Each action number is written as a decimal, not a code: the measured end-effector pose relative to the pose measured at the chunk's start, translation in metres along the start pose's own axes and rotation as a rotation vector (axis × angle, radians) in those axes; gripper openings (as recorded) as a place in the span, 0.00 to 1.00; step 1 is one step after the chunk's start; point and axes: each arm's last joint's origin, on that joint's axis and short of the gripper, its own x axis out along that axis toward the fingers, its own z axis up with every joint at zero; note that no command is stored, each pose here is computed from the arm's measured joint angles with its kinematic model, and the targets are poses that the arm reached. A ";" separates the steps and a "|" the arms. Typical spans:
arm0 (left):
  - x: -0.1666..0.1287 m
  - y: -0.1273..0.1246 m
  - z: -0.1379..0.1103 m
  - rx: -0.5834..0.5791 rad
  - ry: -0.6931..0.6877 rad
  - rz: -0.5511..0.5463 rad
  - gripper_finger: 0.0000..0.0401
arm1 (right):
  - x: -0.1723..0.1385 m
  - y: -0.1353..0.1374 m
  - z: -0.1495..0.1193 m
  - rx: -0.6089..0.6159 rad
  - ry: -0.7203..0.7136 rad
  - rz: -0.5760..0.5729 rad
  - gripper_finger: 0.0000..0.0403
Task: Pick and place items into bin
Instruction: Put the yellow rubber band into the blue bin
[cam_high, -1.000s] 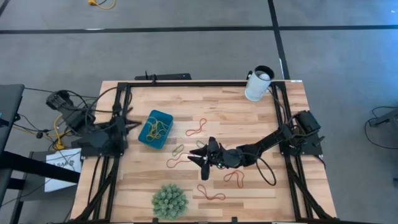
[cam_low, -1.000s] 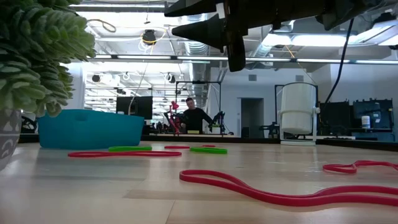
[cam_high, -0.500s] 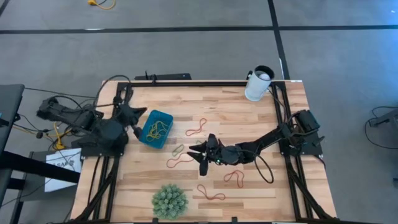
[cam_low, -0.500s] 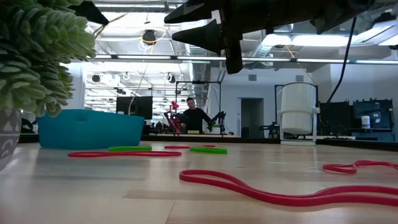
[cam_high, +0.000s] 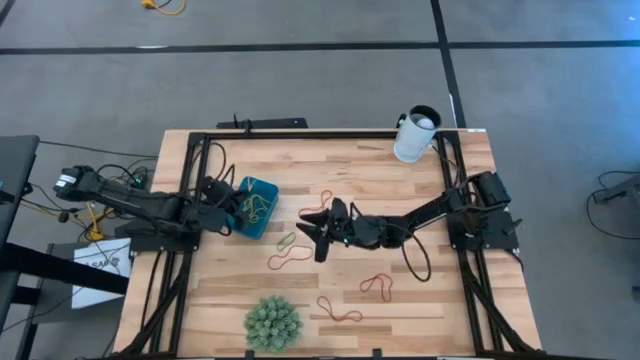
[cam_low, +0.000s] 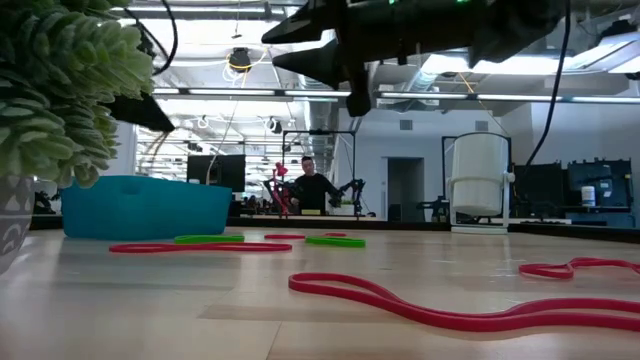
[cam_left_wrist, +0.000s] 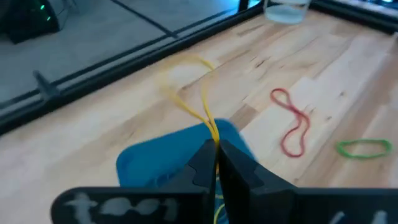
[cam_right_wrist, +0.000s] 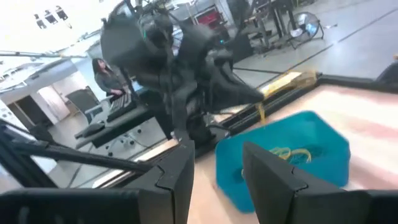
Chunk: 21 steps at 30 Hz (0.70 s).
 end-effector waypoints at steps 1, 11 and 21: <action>0.001 0.001 -0.003 -0.011 0.005 -0.001 0.00 | 0.003 -0.004 0.003 -0.002 0.003 0.002 0.32; 0.018 0.003 -0.040 -0.112 0.051 -0.068 0.00 | 0.026 -0.040 0.021 -0.072 0.104 0.091 0.32; 0.025 0.004 -0.054 -0.081 0.097 -0.022 0.05 | 0.032 -0.057 0.023 -0.277 0.195 0.206 0.32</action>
